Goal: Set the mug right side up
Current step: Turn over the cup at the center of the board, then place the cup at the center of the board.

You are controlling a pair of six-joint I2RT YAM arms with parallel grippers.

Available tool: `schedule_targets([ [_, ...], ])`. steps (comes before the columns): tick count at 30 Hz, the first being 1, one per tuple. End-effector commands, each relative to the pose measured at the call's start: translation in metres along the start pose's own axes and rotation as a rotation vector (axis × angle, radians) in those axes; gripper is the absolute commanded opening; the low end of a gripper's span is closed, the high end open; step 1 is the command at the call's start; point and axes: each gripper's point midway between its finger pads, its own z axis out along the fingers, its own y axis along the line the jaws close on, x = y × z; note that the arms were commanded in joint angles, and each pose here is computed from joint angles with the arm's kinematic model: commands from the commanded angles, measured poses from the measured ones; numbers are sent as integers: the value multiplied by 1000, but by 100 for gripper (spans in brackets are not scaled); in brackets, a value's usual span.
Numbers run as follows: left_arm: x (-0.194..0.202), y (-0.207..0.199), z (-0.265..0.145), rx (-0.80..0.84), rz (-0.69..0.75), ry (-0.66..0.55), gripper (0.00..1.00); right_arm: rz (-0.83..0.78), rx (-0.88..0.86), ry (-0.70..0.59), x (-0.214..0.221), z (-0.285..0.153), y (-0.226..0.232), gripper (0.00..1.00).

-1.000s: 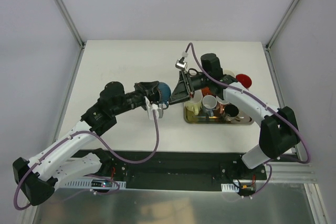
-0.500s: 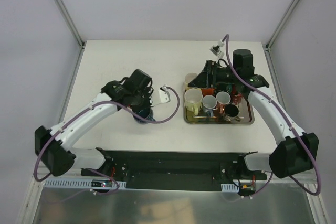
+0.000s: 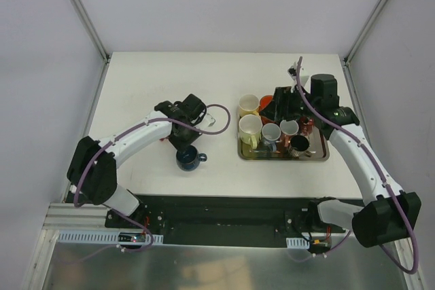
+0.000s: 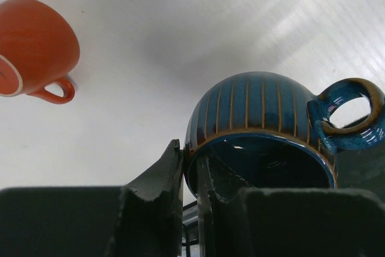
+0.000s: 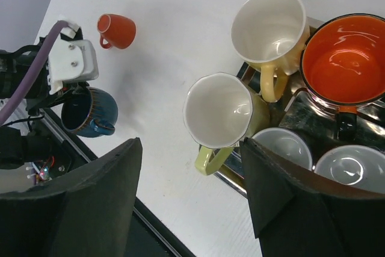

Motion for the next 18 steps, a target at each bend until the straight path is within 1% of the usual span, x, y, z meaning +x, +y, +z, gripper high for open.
schedule_targets([
  [1,-10,6,12,-15,-147,-8,0,-59,31,-27,-1,-15,-1,72],
  [6,-13,4,22,3,-182,16,0,-98,27,5,12,-21,-1,72],
  [7,-12,4,23,3,-182,20,3,-102,27,7,13,-22,-2,72],
  [8,-12,4,23,4,-182,20,9,-104,29,10,15,-22,-2,72],
  [12,-12,-2,22,39,-181,13,13,-109,19,24,19,-21,-3,73],
  [18,-10,-7,18,77,-166,-12,14,-115,0,55,25,-13,-6,73],
])
